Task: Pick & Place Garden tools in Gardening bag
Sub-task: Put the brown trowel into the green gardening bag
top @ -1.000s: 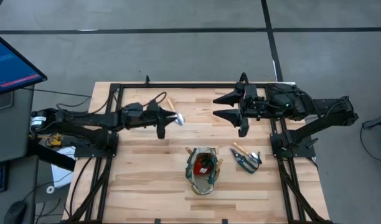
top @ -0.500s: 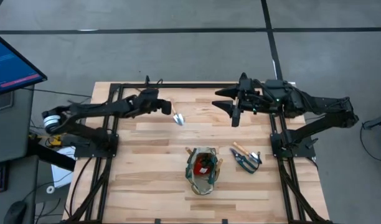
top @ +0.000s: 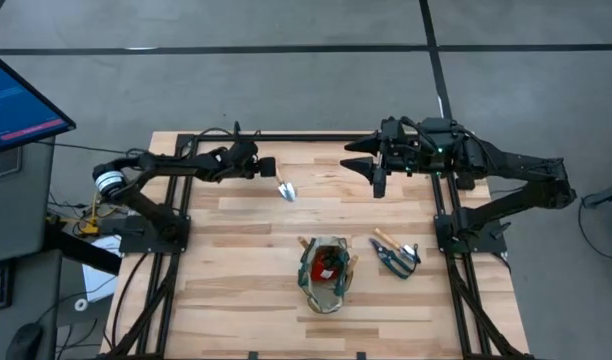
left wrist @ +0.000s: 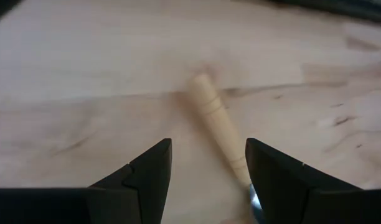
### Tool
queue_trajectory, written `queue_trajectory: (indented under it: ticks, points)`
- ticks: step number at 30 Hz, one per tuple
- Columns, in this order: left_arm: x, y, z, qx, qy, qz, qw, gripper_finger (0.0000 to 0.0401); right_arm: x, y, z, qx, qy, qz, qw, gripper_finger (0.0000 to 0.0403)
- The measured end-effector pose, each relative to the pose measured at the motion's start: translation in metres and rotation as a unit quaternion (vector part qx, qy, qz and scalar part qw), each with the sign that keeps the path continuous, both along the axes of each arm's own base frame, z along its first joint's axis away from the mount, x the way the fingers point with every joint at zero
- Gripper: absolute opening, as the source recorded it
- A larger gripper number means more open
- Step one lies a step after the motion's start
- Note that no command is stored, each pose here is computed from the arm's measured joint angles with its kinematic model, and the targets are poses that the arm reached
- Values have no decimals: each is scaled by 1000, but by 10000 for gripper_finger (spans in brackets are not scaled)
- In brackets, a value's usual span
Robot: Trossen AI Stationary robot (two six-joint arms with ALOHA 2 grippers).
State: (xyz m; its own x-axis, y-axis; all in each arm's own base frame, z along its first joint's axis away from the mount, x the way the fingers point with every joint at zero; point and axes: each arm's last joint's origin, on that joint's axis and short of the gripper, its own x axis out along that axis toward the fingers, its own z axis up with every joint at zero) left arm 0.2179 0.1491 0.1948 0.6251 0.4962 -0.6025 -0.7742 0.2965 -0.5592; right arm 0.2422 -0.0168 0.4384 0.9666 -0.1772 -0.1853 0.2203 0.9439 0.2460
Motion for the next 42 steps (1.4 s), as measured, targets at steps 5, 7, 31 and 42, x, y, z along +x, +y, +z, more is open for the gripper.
queue_trajectory:
  ticks: [5, 7, 31, 42]
  points:
    - [12, 10, 16, 13, -21, -8, 1000, 204, 0, -6, -1, -6, 4, 8, 1000, 221]
    - [18, 14, 22, 22, -20, -14, 999, 204, -1, -8, -1, -5, 6, 11, 1000, 221]
    - [30, 27, 32, -125, 45, 8, 991, 175, -3, -21, -5, -48, 34, 13, 998, 221]
    - [45, 37, 7, -149, 35, 16, 988, 173, -4, -23, -5, -61, 39, 13, 997, 221]
